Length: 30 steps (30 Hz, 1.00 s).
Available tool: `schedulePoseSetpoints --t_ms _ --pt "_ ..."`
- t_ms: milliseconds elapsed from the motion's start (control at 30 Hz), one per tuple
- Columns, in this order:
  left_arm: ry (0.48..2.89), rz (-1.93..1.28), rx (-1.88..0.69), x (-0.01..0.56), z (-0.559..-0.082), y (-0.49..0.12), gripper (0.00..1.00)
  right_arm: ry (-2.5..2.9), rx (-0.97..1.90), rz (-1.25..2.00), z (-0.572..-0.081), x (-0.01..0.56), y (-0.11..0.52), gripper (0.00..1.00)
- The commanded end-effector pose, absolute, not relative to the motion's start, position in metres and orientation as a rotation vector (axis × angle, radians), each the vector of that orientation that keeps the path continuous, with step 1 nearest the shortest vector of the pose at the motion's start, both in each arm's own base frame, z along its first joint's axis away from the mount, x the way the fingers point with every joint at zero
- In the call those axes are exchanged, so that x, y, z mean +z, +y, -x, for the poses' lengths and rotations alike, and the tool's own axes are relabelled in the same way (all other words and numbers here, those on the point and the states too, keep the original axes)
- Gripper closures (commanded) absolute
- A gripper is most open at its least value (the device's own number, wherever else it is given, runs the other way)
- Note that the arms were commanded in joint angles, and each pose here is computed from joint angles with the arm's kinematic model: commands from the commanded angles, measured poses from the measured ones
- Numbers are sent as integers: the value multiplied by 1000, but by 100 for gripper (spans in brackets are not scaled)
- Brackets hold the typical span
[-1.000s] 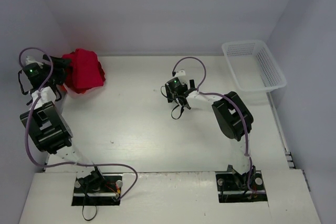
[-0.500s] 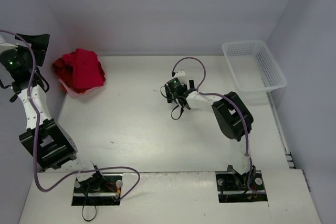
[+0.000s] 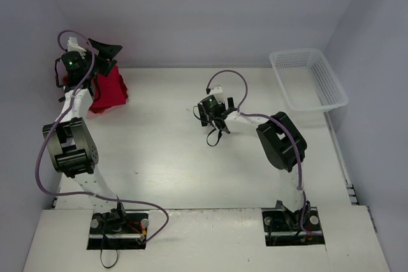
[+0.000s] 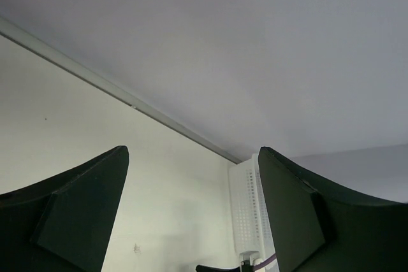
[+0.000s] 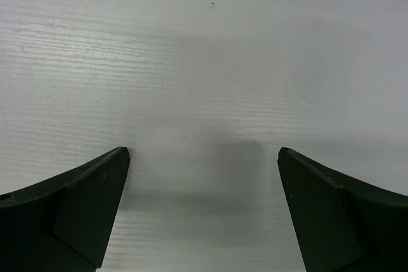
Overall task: Fold and stack the t-shirts
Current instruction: Neatly place the folded tshirt to the corner
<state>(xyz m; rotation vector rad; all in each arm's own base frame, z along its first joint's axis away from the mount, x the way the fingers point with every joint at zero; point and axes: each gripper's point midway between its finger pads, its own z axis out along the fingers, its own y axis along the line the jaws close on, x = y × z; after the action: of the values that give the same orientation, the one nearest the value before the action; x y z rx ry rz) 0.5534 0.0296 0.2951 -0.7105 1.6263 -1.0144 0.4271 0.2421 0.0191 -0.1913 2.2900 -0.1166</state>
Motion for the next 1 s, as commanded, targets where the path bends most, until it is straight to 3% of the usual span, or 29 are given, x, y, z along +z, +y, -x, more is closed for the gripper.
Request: schedulePoseSetpoints --t_ms 0,233,500,967 --pt "1486 572 -1026 353 -550 31 23 2341 -144 271 -413 18 243 0" --pt "1569 608 -976 313 -564 40 23 2341 -140 272 -412 20 244 0" --pt "1595 766 -922 249 -572 113 23 2336 -178 289 -412 22 236 0" --pt "1604 745 -660 240 -594 186 23 2374 -195 301 -400 6 228 0"
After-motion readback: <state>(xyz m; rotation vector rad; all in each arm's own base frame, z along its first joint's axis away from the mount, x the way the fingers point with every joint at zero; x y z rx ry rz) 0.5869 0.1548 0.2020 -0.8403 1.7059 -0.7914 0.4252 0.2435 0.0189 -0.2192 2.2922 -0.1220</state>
